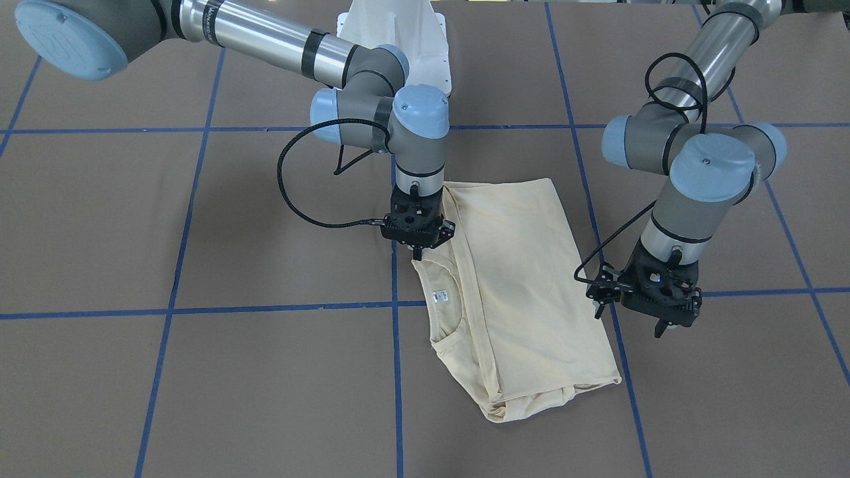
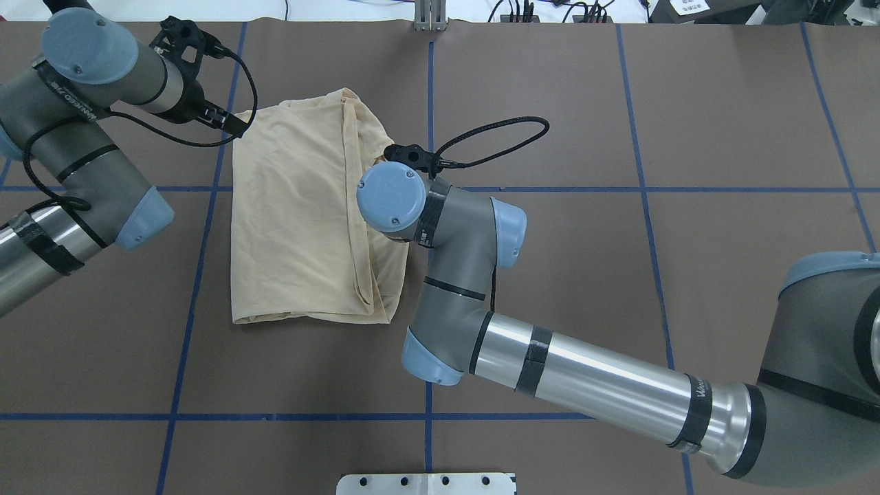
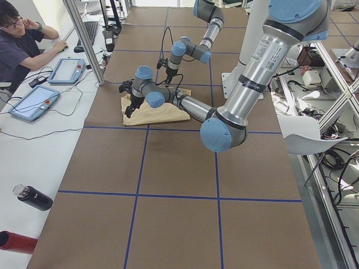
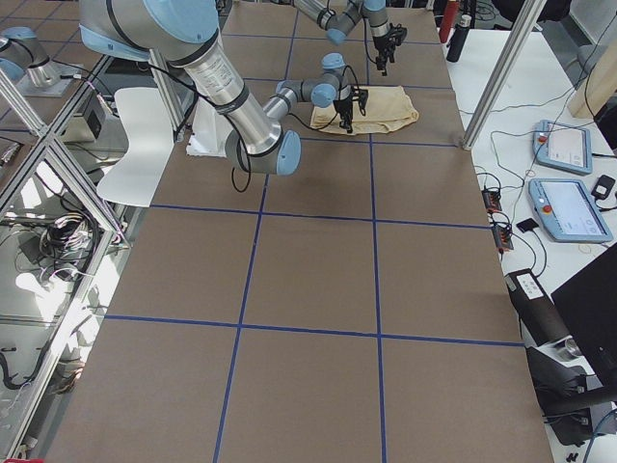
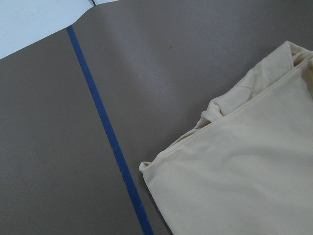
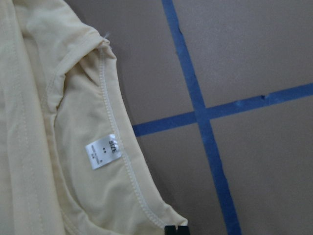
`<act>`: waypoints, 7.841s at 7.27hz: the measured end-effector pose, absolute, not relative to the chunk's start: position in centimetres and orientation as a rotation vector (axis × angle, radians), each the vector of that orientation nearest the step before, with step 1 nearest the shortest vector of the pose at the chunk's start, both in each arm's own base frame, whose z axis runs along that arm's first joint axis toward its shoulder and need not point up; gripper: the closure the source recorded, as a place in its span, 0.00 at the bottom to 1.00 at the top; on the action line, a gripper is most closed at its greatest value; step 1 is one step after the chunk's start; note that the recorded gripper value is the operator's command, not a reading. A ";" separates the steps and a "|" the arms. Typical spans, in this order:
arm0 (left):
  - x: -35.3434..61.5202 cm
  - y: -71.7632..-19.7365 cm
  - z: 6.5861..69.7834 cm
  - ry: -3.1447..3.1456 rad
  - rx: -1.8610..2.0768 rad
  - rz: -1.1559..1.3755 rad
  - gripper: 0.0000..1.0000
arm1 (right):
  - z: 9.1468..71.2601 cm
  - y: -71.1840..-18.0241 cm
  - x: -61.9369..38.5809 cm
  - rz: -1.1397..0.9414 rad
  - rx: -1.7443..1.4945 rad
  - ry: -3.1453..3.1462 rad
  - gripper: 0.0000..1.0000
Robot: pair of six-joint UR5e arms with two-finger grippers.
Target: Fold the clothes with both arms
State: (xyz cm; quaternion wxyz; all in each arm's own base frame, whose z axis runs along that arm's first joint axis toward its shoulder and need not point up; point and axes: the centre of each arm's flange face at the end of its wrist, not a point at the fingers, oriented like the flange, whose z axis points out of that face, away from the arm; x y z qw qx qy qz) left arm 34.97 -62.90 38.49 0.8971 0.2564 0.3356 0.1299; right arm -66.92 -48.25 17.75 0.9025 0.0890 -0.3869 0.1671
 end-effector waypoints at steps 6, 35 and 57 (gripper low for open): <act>35.4 -62.6 38.4 0.716 0.511 0.240 0.00 | 28.8 -38.8 -52.0 0.294 0.153 -0.868 1.00; 35.1 -61.7 39.4 0.734 0.482 0.236 0.00 | 26.4 -23.0 -58.2 0.084 0.088 -0.631 0.00; 54.8 -28.9 29.5 1.074 0.041 -0.091 1.00 | 34.7 -35.4 -39.6 0.106 0.127 -0.904 0.00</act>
